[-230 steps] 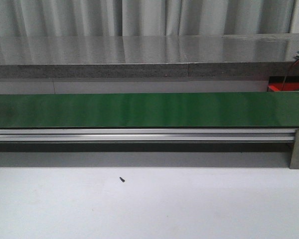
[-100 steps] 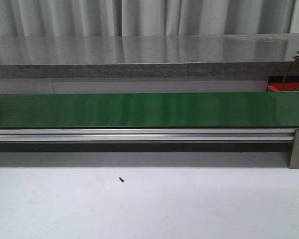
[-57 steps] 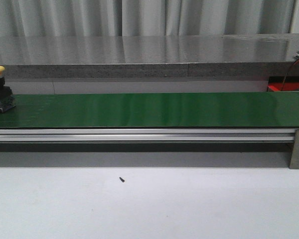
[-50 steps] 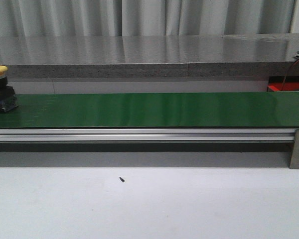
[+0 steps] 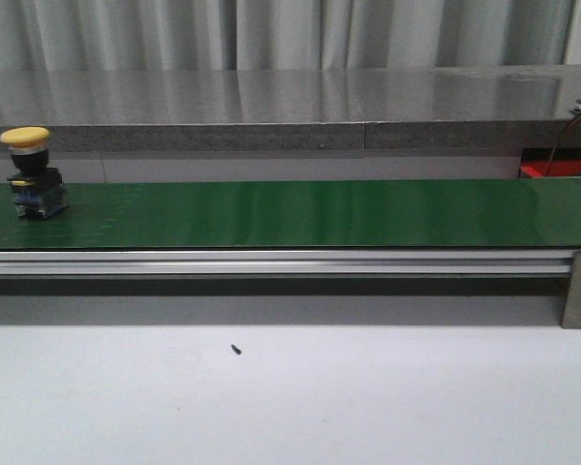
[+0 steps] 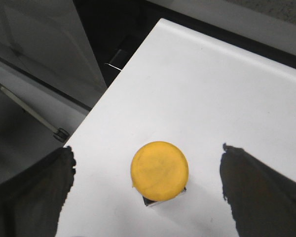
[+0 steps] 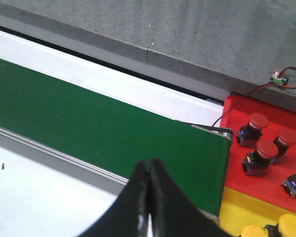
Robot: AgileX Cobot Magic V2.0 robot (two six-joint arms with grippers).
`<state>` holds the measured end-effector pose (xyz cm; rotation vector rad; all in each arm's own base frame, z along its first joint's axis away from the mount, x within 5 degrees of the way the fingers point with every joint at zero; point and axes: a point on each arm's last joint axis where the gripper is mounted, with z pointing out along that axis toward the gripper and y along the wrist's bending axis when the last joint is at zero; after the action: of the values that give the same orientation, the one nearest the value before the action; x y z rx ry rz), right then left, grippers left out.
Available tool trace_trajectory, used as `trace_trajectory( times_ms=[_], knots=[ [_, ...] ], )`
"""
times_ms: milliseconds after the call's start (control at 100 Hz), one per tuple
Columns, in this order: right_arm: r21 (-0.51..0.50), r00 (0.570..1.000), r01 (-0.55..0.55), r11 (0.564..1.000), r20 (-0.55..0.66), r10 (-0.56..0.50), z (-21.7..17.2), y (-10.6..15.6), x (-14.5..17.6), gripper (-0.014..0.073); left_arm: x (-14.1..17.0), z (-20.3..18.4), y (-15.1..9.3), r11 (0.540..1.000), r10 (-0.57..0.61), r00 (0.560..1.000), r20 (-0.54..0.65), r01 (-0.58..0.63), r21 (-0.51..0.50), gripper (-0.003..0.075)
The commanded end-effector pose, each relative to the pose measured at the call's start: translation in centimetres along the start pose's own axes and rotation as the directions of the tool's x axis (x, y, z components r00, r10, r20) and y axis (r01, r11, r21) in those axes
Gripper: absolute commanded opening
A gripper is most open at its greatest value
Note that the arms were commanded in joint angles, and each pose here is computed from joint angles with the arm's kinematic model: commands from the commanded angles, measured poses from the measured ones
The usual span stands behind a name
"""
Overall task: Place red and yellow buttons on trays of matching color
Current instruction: 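Grasp another yellow button from the table with the left gripper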
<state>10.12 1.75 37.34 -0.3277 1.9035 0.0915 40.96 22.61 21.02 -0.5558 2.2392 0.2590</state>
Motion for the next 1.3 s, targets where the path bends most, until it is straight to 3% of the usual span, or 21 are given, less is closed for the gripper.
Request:
trace_trajectory(
  times_ms=[0,510,810,1290],
  knots=[
    [0.032,0.997,-0.001,1.000,0.072,-0.001,-0.3,-0.3,-1.1,-0.0096,-2.9,-1.9,0.1,1.000,-0.003,0.989,0.149,0.004,-0.006,0.0589],
    [0.032,0.997,-0.001,1.000,0.072,-0.001,-0.3,-0.3,-1.1,-0.0096,-2.8,2.0,-0.8,1.000,0.008,0.995,0.103,-0.009,0.011,0.0589],
    [0.032,0.997,-0.001,1.000,0.072,-0.001,-0.3,-0.3,-1.1,-0.0096,-2.6,2.4,-1.1,1.000,0.011,0.995,0.094,-0.013,0.015,0.0579],
    [0.032,0.997,-0.001,1.000,0.072,-0.001,-0.3,-0.3,-1.1,-0.0096,-2.0,2.4,-1.1,1.000,0.012,0.999,0.034,-0.013,0.018,0.0277]
  ],
)
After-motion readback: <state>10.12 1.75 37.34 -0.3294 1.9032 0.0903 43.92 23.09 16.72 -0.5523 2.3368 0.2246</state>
